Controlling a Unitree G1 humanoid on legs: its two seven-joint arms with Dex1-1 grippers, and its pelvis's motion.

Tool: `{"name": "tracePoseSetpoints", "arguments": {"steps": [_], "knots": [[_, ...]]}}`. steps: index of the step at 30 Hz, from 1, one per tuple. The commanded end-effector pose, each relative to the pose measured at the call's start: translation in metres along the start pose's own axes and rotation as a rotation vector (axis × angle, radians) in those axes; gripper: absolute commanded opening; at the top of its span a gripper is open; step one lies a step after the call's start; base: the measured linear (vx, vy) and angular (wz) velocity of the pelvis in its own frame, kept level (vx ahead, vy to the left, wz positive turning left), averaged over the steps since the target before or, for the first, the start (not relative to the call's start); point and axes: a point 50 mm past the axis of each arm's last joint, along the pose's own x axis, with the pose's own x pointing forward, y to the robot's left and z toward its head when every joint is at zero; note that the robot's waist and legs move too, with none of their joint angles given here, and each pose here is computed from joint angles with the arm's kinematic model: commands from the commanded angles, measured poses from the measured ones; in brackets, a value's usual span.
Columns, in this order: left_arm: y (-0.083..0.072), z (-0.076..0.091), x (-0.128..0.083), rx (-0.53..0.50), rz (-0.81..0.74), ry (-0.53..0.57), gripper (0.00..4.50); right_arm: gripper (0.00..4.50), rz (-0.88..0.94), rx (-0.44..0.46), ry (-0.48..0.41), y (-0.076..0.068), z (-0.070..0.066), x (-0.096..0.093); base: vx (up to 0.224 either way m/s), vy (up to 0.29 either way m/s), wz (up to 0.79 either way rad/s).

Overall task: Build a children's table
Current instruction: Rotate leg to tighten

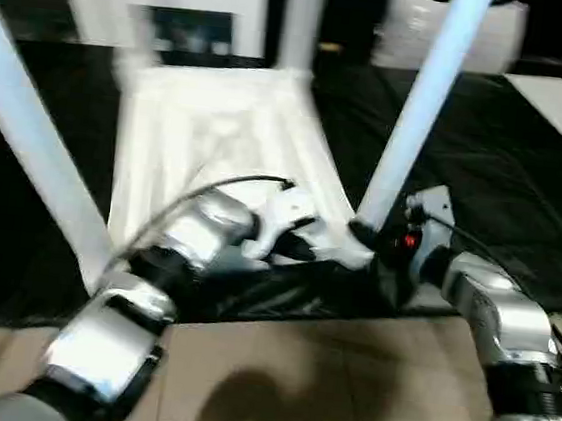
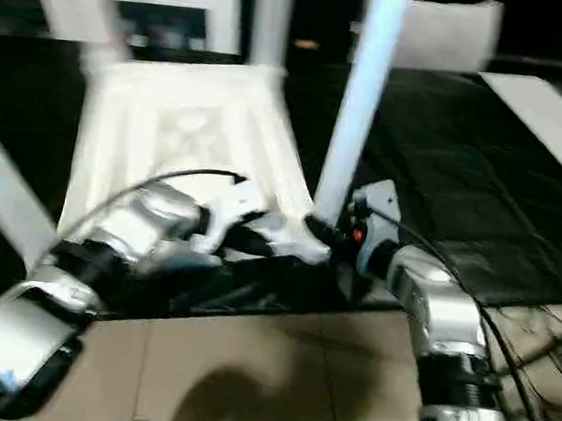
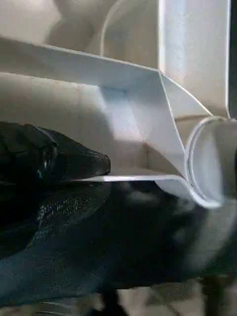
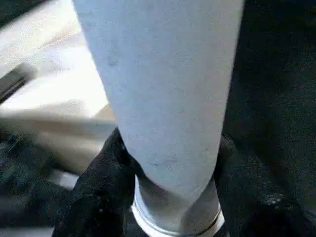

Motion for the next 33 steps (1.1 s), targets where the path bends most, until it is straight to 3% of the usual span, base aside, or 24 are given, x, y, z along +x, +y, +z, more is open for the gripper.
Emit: {"name": "tracePoseSetpoints", "arguments": {"steps": [1,2,3,5,8,11,15,18,19,24,27,33], "knots": [[-0.010,0.021,0.015,-0.015,-0.010,-0.080,0.00,2.01,-0.048,0.036,0.003,0.010,-0.005,0.012,0.000,0.000,0.00],[-0.012,0.024,0.017,-0.021,-0.001,-0.092,0.00,2.01,-0.048,0.043,-0.007,0.013,-0.004,0.013,0.000,0.000,0.00],[-0.014,0.027,0.018,-0.012,-0.003,-0.101,0.00,2.55,-0.045,0.065,-0.034,0.015,-0.002,0.015,0.000,0.000,0.00],[-0.015,0.028,0.019,-0.006,-0.004,-0.104,0.00,2.68,-0.050,0.082,-0.053,0.016,-0.001,0.016,0.000,0.000,0.00],[-0.014,0.025,0.015,0.049,-0.024,-0.088,0.00,3.12,0.015,0.036,-0.060,0.016,0.000,0.010,0.000,0.000,0.00],[-0.009,0.018,0.006,0.084,-0.035,-0.076,0.00,3.19,0.068,-0.013,-0.094,0.007,0.005,-0.002,0.000,0.000,0.00],[-0.004,0.009,-0.003,0.132,-0.058,-0.046,0.00,3.63,0.111,-0.066,-0.111,-0.007,0.010,-0.015,0.000,0.000,0.00],[-0.002,0.003,-0.009,0.161,-0.092,-0.022,0.00,3.97,0.162,-0.111,-0.103,-0.014,0.013,-0.024,0.000,0.000,0.00],[-0.001,-0.002,-0.015,0.207,-0.143,0.004,0.00,3.97,0.241,-0.158,-0.072,-0.021,0.016,-0.035,0.000,0.000,0.00],[-0.001,-0.010,-0.027,0.291,-0.254,0.059,0.00,4.47,0.387,-0.249,0.005,-0.027,0.018,-0.050,0.000,0.000,0.00],[-0.003,-0.015,-0.037,0.374,-0.361,0.104,0.00,4.47,0.542,-0.263,0.036,-0.025,0.020,-0.060,0.000,0.000,0.00],[-0.008,-0.015,-0.041,0.423,-0.456,0.122,0.00,3.86,0.681,-0.274,0.078,-0.020,0.019,-0.064,0.000,0.000,0.00]]}}
